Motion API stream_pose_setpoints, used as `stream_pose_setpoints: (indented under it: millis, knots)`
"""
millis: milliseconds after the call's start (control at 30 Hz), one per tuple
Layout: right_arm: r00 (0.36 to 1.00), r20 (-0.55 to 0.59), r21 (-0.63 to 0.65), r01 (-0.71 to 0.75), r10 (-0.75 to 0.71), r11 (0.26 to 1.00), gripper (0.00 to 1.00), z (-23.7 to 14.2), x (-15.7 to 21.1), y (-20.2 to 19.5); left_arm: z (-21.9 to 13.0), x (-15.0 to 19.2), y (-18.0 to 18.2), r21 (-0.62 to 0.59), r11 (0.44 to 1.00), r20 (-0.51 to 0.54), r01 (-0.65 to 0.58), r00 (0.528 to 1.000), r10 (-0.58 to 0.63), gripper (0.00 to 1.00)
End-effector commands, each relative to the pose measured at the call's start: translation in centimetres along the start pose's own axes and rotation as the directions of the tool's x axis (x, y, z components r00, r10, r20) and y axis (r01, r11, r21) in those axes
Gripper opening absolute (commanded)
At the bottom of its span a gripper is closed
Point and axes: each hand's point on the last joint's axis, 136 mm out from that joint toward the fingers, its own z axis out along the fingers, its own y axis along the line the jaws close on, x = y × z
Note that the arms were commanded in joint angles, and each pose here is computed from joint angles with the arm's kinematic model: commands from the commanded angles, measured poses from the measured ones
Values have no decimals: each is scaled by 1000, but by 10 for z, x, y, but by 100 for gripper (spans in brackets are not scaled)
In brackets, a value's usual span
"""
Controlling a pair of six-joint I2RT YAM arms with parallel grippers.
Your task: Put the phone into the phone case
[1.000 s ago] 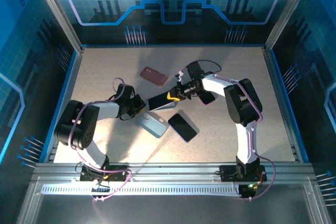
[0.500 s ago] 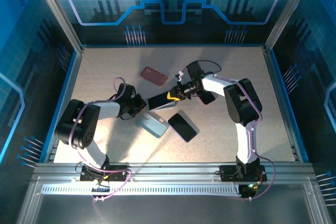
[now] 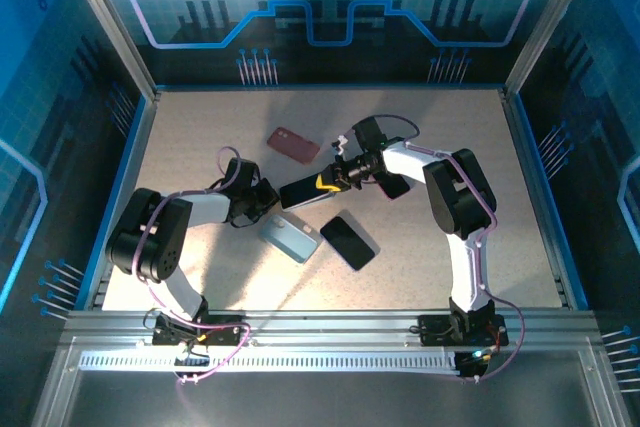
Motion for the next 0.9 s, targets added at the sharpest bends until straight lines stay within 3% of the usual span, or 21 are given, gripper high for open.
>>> stream_pose_setpoints:
  millis: [0, 367, 867]
  knots:
    - [999, -37, 92, -34, 38, 995, 0, 16, 11, -24, 13, 7, -15, 31, 999, -28, -30, 999, 31, 0]
    - [997, -69, 128, -29, 38, 991, 0, 14, 19, -31, 20, -14, -31, 22, 998, 24, -57, 998, 56, 0]
    - [994, -62, 183, -74, 87, 980, 0, 3, 14, -53, 18, -22, -25, 0, 998, 67, -58, 996, 58, 0]
